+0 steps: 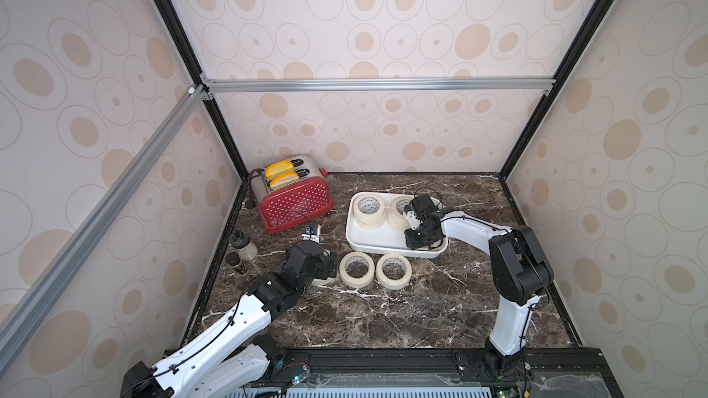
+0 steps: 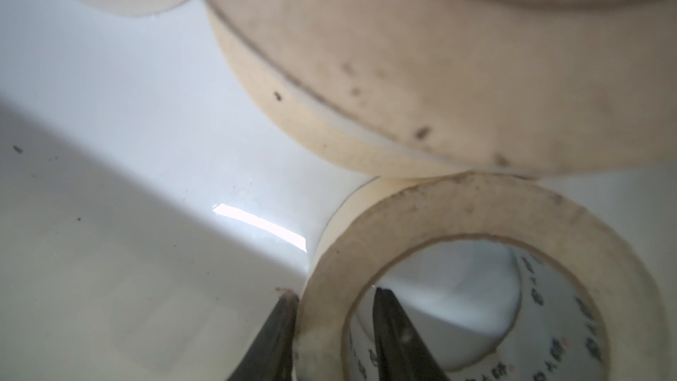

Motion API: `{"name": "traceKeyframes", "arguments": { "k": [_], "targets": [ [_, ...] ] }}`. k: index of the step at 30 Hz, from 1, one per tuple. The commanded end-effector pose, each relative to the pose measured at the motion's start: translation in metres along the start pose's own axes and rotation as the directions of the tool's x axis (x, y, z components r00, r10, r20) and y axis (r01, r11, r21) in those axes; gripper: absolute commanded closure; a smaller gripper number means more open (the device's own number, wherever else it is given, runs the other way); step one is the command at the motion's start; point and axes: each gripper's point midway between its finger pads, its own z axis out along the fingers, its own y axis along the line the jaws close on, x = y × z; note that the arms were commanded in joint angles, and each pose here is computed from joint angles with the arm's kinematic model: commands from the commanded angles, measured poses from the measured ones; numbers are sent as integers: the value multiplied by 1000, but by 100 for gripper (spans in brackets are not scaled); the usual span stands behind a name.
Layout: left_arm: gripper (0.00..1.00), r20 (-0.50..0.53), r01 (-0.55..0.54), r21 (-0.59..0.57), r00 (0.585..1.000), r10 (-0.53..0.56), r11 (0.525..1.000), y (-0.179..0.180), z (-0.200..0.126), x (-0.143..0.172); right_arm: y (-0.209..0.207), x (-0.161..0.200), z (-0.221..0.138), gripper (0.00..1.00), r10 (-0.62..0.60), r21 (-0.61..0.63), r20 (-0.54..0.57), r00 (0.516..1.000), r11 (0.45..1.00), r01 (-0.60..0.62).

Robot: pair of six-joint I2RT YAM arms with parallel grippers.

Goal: Take out the art tape in the storage box
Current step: Pick up the art tape from the storage box.

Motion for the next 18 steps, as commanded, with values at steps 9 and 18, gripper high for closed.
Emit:
{"name": "traceKeyframes", "arguments": {
  "k": [9, 18],
  "targets": [
    [1, -14, -16, -10, 1000, 16, 1000, 0, 3, 1, -2, -6, -26, 80, 2, 13, 47, 999, 1000, -2],
    [1, -19, -16, -5, 1000, 16, 1000, -2, 4, 0, 2, -10, -61, 81, -7, 5, 110, 994, 1000, 7]
  ]
}}
